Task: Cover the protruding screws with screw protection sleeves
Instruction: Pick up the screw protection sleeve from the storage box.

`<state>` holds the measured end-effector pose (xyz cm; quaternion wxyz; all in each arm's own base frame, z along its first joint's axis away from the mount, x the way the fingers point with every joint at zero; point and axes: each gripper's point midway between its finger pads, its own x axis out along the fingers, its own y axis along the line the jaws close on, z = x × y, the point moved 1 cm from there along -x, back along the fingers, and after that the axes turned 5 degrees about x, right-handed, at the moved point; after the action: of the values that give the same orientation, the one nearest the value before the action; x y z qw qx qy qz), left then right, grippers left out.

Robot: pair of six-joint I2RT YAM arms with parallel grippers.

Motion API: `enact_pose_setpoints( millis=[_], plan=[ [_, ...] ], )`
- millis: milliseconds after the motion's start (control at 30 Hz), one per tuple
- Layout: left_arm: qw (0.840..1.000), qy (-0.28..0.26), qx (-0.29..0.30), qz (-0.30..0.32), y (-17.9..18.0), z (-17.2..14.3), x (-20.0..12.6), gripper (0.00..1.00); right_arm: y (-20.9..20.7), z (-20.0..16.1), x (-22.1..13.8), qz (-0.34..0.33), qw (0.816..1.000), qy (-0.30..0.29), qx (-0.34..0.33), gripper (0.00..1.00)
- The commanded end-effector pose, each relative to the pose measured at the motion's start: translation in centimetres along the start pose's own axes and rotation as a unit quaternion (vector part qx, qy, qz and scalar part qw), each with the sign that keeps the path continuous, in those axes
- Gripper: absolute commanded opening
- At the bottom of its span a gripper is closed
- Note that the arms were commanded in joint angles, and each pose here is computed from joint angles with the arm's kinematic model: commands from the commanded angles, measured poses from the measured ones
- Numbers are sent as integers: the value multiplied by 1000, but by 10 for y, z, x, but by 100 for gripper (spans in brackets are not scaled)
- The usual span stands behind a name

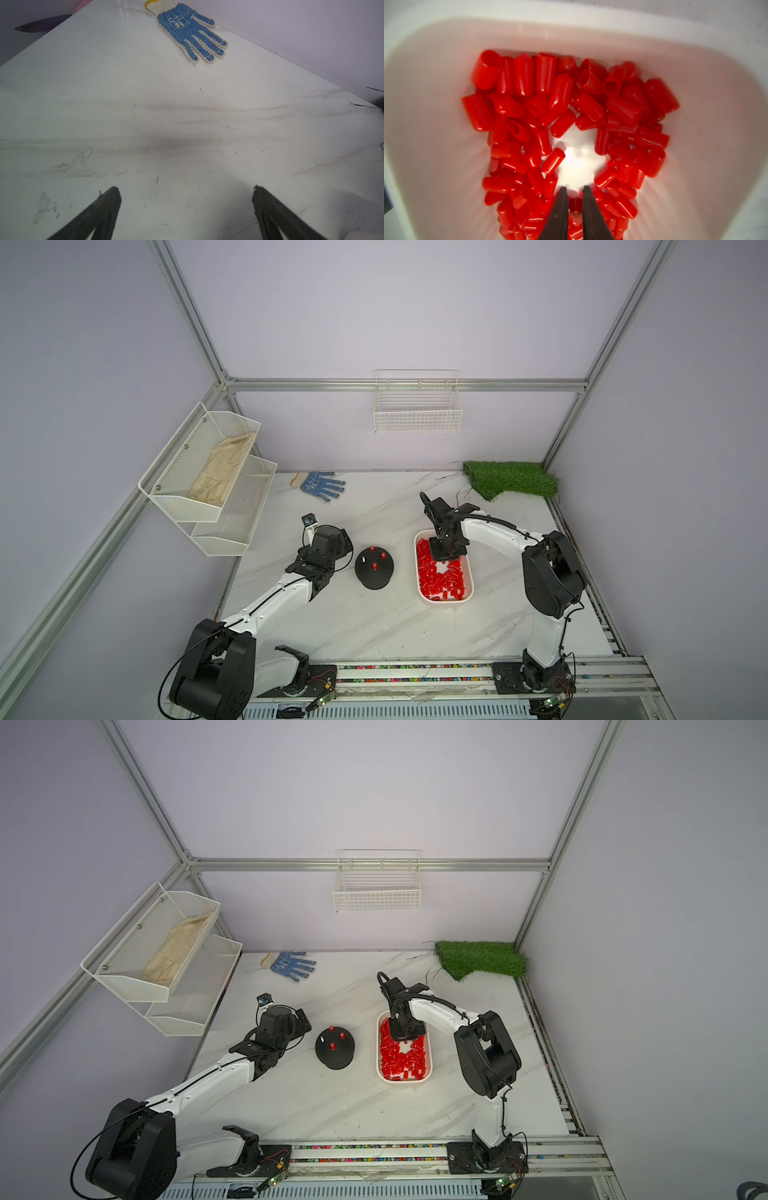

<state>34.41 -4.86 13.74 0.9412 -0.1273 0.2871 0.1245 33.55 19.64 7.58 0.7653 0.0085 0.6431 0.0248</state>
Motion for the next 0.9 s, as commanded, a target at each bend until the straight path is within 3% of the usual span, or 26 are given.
enact_pose_setpoints(
  millis=[0, 533, 867],
  plan=[
    [1000, -19, -10, -15, -12, 18, -3, 100, 5, 22, -27, 24, 998, -56, 17, 16],
    [1000, -20, -18, -1, -10, 27, -4, 100, 47, 56, -101, 98, 984, -152, -2, 15],
    [999, -8, -32, 14, 2, 25, 0, 100, 152, 63, -151, 179, 957, -213, -79, 15]
  ],
)
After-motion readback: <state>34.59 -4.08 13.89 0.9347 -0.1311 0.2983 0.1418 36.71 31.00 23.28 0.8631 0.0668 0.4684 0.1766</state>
